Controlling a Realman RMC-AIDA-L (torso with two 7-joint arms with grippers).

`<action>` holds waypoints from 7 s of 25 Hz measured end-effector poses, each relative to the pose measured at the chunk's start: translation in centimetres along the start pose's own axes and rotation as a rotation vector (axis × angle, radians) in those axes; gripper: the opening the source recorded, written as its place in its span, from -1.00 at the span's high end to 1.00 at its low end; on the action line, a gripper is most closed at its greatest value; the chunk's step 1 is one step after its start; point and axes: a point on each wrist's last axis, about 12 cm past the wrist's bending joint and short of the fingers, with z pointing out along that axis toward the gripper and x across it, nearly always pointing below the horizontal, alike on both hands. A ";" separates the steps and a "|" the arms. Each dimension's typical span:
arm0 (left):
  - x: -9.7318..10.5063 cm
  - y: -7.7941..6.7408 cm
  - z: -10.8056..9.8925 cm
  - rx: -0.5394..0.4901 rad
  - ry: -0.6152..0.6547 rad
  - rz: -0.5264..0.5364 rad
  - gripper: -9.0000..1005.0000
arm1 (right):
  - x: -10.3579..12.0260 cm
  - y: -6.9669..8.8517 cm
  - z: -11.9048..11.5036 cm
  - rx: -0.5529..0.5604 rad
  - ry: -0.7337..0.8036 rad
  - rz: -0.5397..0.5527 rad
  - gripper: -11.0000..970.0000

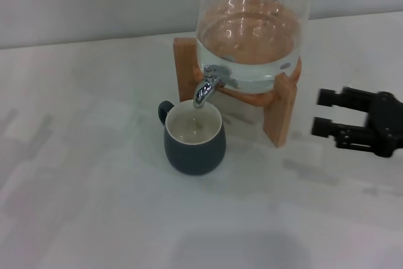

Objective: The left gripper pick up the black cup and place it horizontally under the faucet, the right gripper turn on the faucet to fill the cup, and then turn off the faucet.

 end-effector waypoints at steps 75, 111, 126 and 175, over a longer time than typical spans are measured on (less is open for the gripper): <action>-0.2 0.7 -1.5 -0.070 -0.038 -0.013 -0.75 | -2.4 2.1 10.8 -0.057 0.149 -0.065 -0.58; -0.2 0.6 -1.6 -0.065 -0.043 -0.015 -0.75 | -2.0 2.0 11.6 -0.039 0.167 -0.064 -0.58; -0.5 0.8 -1.5 -0.064 -0.036 -0.010 -0.75 | -3.2 2.3 7.5 -0.127 0.107 -0.048 -0.58; -1.3 0.4 -2.3 -0.010 -0.075 0.030 -0.75 | -1.9 3.5 12.4 -0.046 0.135 -0.070 -0.58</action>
